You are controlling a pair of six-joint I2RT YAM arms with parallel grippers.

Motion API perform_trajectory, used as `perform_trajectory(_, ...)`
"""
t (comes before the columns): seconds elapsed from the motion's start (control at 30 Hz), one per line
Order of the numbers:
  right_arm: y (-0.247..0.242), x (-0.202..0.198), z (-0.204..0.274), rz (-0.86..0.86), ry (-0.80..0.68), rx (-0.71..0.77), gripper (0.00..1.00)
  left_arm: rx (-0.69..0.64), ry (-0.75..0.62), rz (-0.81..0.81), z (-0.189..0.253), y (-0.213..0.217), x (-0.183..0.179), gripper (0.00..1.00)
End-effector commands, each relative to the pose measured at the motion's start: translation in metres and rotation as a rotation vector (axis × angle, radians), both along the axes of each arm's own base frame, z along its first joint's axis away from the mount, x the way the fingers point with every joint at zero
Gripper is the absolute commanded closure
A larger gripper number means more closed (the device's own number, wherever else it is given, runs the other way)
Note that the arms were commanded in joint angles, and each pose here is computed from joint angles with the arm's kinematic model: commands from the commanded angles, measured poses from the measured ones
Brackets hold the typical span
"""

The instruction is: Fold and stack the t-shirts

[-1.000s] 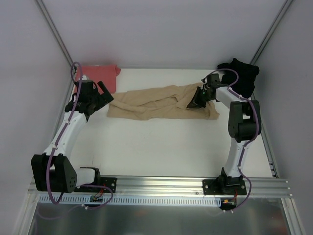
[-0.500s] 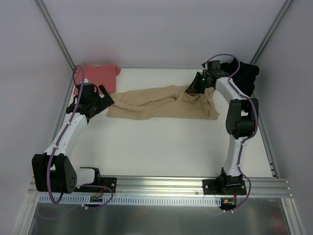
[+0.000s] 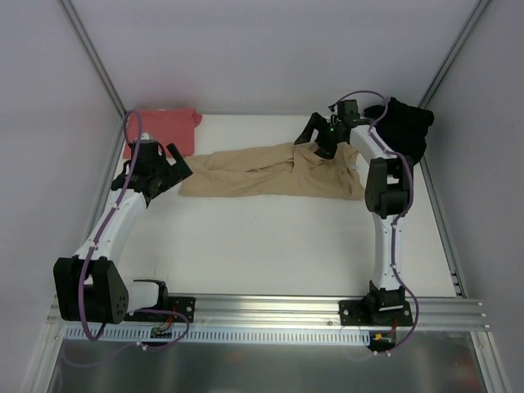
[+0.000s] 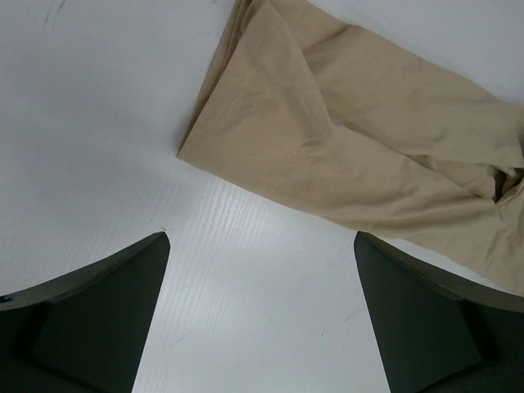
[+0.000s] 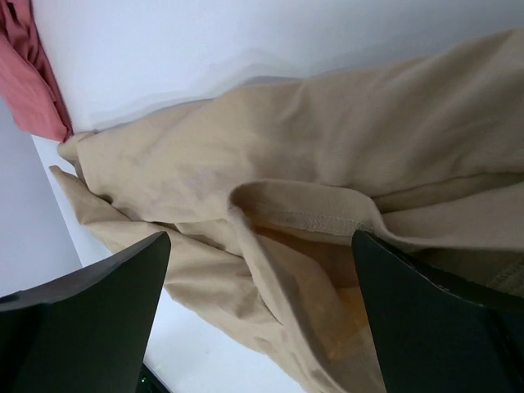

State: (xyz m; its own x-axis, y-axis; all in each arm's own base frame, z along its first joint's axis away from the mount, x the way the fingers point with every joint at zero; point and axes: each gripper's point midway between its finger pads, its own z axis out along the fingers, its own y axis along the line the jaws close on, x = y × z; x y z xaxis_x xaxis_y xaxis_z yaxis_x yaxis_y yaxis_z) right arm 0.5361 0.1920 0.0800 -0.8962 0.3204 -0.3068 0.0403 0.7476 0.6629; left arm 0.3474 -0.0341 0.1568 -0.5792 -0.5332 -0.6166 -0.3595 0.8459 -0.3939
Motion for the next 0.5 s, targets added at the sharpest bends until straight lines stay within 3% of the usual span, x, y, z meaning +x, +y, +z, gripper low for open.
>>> perform_trajectory(0.0,0.006,0.004,0.024,0.021,-0.077,0.034,0.01,-0.001,-0.018,-0.025,0.003,-0.001,-0.004,0.01)
perform_trajectory(0.1,0.001,0.0,0.05,0.022,-0.171,0.014,0.0,-0.003,-0.017,-0.025,0.0,-0.002,-0.005,0.01)
perform_trajectory(0.47,-0.061,-0.038,0.161,-0.038,-0.466,-0.307,0.01,-0.067,-0.042,-0.085,-0.007,-0.018,-0.005,0.01)
